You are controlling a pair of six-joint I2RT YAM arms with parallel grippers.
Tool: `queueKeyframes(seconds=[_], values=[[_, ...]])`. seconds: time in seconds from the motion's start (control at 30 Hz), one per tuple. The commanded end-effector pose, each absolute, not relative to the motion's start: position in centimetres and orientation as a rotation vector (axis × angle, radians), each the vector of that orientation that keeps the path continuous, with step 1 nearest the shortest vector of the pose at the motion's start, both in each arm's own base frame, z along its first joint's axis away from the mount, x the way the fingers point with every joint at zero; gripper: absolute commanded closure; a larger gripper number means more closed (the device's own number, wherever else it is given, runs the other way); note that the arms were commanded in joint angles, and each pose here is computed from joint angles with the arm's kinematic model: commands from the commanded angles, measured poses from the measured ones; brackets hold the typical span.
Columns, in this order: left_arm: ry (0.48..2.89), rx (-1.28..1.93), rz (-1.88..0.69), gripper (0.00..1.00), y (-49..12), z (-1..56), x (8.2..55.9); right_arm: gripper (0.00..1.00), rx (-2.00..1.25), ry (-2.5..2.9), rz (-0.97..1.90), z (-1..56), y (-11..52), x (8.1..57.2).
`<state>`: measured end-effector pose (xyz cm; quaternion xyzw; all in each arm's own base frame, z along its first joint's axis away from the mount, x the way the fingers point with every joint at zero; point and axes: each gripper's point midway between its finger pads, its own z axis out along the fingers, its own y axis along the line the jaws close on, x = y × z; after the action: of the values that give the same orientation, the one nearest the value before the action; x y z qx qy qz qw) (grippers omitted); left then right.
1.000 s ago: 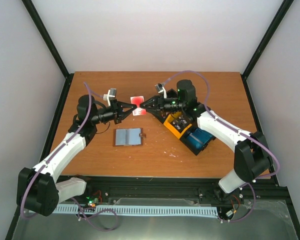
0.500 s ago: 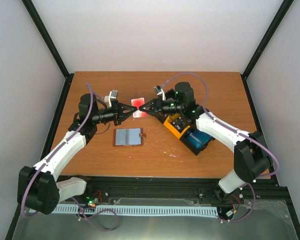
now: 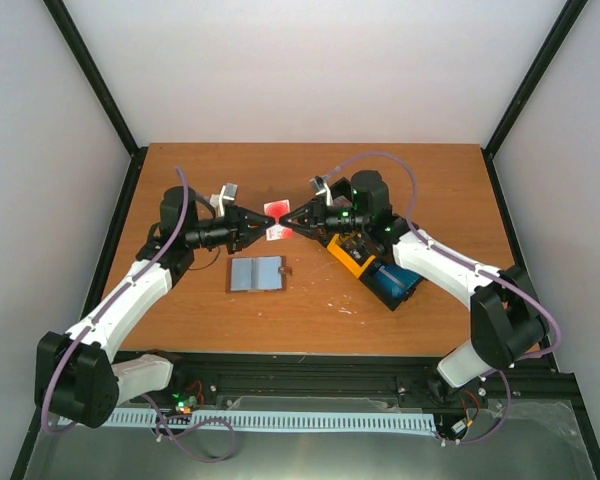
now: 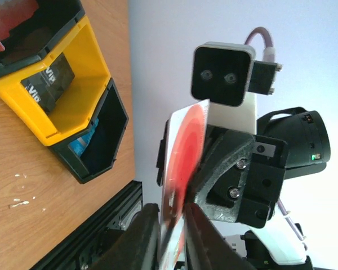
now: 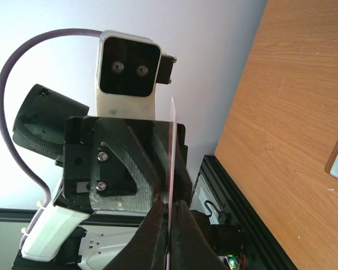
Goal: Put the credit cards into the card holder
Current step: Pick up the credit card from the storage box, then insert the credit card into the card holder.
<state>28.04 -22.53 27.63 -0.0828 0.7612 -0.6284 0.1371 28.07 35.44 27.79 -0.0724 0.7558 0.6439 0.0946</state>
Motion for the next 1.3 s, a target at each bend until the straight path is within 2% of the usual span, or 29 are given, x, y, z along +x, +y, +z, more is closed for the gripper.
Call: queueKeyframes(seconds=[0.0,0.07,0.2,0.27,0.33,0.43,0.5,0.73,1.03,1.27], values=[[2.226,-0.227,-1.784,0.66,-22.3,27.8,28.5,0.97,-0.151,2.223,1.862,28.2,34.8,28.3],[2.273,-0.260,-1.699,0.48,-21.8,26.2,28.8,0.97,-0.101,2.275,1.793,26.8,34.4,28.7],[2.489,-0.515,-1.247,0.19,-17.6,18.5,29.3,0.97,-0.056,2.396,1.587,22.1,33.5,29.3],[2.566,-0.615,-1.006,0.11,-15.1,14.8,29.0,0.97,-0.084,2.443,1.465,19.9,33.6,29.3],[2.623,-0.666,-0.879,0.10,-13.5,11.9,28.5,0.97,-0.117,2.493,1.366,18.0,34.2,29.1],[2.678,-0.717,-0.737,0.13,-11.8,9.1,28.3,0.97,-0.142,2.551,1.251,15.0,35.2,29.0],[2.696,-0.740,-0.638,0.18,-10.8,7.7,28.4,0.97,-0.147,2.576,1.214,13.0,35.8,28.8],[2.763,-0.775,-0.473,0.34,-9.0,4.0,28.8,0.97,-0.200,2.548,1.289,9.8,39.8,28.1],[2.813,-0.756,-0.530,0.49,-9.9,2.7,28.9,0.97,-0.159,2.559,1.334,6.4,42.0,29.2],[2.855,-0.759,-0.624,0.57,-10.9,2.3,27.6,0.97,-0.149,2.563,1.435,5.0,43.1,28.9]])
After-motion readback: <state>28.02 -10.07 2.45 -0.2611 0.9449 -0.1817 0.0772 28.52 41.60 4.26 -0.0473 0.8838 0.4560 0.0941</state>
